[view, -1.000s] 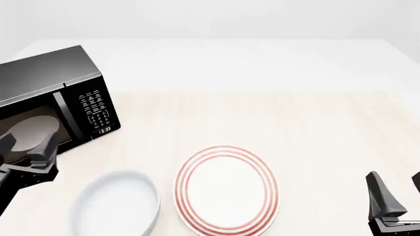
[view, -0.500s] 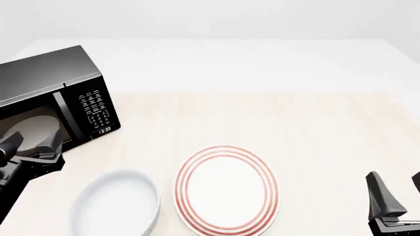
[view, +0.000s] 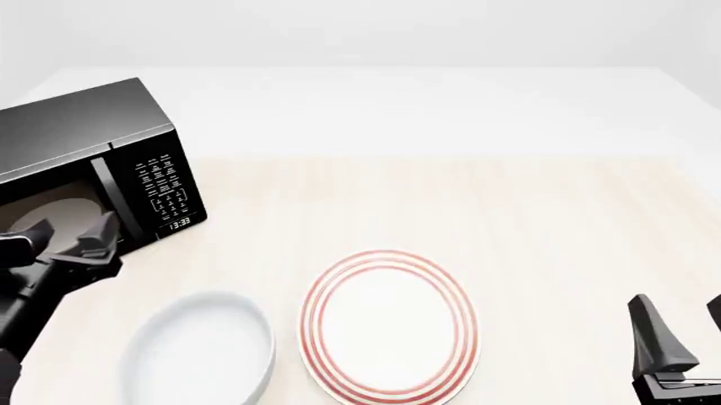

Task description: Open the microwave.

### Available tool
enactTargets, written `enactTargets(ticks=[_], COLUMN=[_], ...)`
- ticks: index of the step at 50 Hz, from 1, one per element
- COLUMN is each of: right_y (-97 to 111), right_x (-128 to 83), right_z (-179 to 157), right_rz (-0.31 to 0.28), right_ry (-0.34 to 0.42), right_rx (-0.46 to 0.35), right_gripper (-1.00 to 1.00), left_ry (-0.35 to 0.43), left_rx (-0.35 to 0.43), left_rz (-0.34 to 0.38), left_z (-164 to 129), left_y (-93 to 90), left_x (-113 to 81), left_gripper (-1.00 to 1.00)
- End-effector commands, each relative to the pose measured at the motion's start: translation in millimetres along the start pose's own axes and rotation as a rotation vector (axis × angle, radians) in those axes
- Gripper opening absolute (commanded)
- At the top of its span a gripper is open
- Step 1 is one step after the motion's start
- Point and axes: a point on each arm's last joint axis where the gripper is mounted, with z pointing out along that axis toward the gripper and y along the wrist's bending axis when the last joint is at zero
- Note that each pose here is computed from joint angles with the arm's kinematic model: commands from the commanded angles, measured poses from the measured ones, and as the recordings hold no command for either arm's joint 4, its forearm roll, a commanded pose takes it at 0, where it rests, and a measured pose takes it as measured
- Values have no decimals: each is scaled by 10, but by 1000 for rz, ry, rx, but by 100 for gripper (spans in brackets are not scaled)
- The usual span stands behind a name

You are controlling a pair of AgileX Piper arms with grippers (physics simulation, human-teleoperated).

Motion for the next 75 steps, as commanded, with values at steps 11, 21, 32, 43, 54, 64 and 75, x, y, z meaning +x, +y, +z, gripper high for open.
enactTargets(ticks=[11,21,32,43,54,64,75], right_y=[0,0,0,0,0,0,0], right_x=[0,0,0,0,0,0,0], right_z=[0,0,0,0,0,0,0], right_rz=[0,0,0,0,0,0,0], right_ry=[0,0,0,0,0,0,0], right_rx=[0,0,0,0,0,0,0], right_gripper=[100,100,100,100,100,100,100], left_ry=[19,16,30,48,53,48,58], left_rx=[11,6,-1,-11,-20,-30,-34], left_rz=[-7,-21,-33,-20,-19,-11,-16], left_z=[257,357,464,589,652,678,758], left_y=[-23,-13,2,26,49,73,87], left_x=[39,48,112,162,193,189,239], left_gripper=[100,100,100,100,100,100,100])
